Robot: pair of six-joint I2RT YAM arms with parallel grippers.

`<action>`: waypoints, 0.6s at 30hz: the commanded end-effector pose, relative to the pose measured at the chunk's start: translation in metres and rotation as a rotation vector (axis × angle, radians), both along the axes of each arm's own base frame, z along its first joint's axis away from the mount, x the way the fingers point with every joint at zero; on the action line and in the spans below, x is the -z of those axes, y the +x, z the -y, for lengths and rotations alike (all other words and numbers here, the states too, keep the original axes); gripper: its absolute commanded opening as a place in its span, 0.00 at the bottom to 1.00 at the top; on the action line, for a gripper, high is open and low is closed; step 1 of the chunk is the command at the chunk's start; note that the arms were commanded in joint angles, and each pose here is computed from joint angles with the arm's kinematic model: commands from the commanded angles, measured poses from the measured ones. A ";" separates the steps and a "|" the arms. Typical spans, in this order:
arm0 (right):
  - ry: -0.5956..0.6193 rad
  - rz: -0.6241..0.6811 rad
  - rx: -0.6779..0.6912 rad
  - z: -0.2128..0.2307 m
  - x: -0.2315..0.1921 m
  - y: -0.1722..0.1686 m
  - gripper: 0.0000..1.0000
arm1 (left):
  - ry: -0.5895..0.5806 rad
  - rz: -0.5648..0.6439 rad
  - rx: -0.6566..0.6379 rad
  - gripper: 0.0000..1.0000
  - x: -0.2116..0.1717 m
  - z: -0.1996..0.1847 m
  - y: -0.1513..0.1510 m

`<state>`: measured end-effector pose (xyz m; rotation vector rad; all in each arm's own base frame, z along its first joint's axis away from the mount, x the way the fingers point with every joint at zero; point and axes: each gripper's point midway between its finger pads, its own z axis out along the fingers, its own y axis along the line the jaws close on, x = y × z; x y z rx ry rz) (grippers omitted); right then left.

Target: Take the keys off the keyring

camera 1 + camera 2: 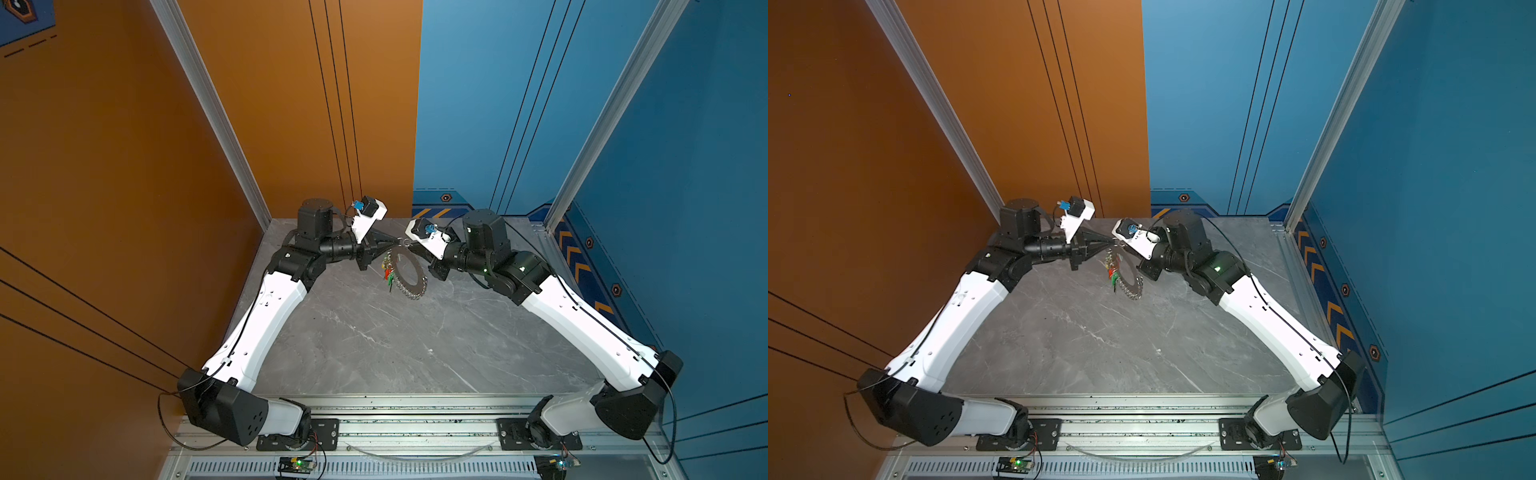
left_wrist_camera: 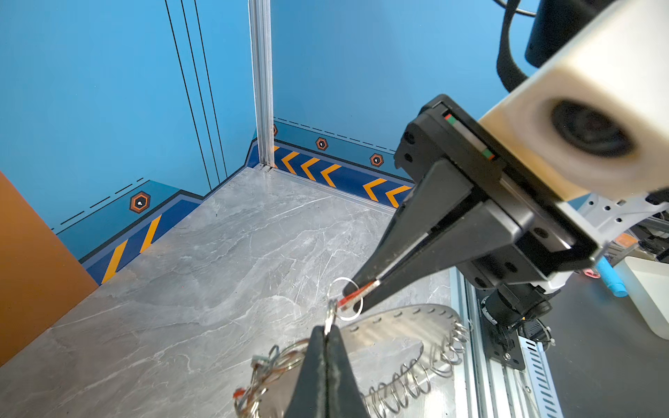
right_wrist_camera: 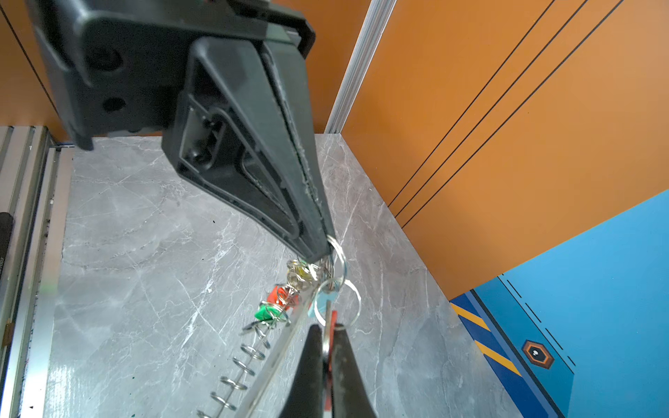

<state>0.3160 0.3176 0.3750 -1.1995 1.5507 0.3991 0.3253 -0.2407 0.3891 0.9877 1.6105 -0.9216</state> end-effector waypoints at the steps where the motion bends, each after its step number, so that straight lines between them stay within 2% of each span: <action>1: 0.013 -0.042 -0.001 0.004 0.005 -0.008 0.00 | -0.053 0.109 -0.075 0.00 -0.031 -0.009 0.008; 9: 0.008 -0.073 0.005 0.003 0.016 -0.008 0.00 | -0.092 0.141 -0.069 0.00 -0.044 -0.006 0.006; 17: 0.037 -0.022 0.024 0.008 -0.005 -0.007 0.00 | -0.034 0.142 -0.113 0.00 -0.029 -0.008 0.015; 18: 0.038 -0.011 0.003 0.001 -0.008 -0.015 0.00 | -0.017 0.121 -0.119 0.00 -0.023 -0.009 0.016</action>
